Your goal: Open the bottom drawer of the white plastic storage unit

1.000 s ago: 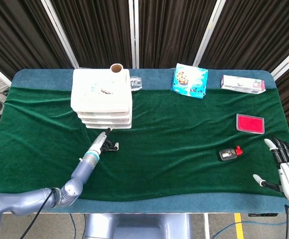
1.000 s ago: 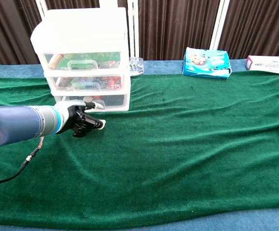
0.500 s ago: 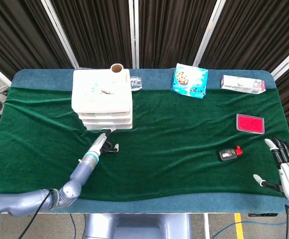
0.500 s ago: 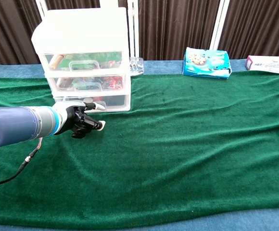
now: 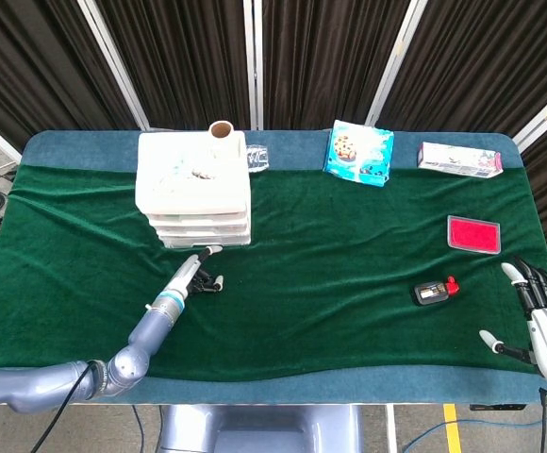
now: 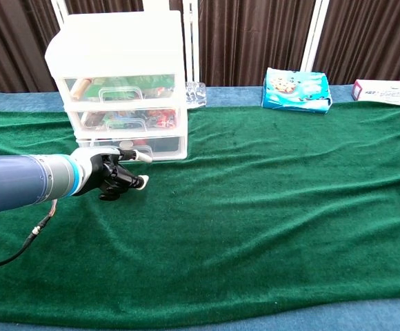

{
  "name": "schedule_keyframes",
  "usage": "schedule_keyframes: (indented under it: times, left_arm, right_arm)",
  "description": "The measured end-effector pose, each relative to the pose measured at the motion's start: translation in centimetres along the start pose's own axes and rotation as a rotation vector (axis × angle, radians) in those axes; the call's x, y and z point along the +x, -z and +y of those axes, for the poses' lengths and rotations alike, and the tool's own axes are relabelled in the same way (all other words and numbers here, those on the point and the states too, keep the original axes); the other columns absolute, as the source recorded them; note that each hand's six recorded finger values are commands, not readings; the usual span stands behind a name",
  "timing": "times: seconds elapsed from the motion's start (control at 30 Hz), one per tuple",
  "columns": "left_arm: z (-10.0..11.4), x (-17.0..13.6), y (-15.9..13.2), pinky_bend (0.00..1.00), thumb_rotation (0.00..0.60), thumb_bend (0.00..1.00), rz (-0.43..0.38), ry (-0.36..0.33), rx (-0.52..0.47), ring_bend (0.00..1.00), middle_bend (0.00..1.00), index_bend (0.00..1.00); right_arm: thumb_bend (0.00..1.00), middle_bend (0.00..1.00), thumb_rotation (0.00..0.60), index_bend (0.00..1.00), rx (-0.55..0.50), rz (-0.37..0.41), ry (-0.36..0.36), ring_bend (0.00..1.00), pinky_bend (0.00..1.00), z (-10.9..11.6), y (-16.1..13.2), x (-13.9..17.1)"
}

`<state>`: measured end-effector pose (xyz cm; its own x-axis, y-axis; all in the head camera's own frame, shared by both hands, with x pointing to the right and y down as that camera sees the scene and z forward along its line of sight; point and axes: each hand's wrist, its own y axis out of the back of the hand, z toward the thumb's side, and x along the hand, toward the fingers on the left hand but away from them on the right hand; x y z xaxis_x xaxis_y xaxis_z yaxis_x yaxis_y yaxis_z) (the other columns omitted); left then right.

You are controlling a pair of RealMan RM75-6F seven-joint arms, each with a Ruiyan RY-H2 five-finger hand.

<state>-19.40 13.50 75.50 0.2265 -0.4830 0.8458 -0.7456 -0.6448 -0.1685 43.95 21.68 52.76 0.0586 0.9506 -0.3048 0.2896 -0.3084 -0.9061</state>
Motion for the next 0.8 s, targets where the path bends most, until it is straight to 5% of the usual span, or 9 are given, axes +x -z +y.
schedule_keyframes:
  times: [0.47, 0.8]
  left_arm:
    - [0.17, -0.34, 0.59, 0.90, 0.600, 0.57, -0.010, -0.001, -0.023, 0.91, 0.93, 0.03]
    - [0.24, -0.09, 0.65, 0.90, 0.600, 0.57, 0.000, 0.028, -0.140, 0.91, 0.93, 0.05]
  right_arm:
    - [0.04, 0.00, 0.600, 0.01, 0.002, -0.003, -0.004, 0.00, 0.00, -0.10, 0.05, -0.03]
    - [0.04, 0.00, 0.600, 0.01, 0.004, -0.003, -0.001, 0.00, 0.00, -0.06, 0.04, -0.04]
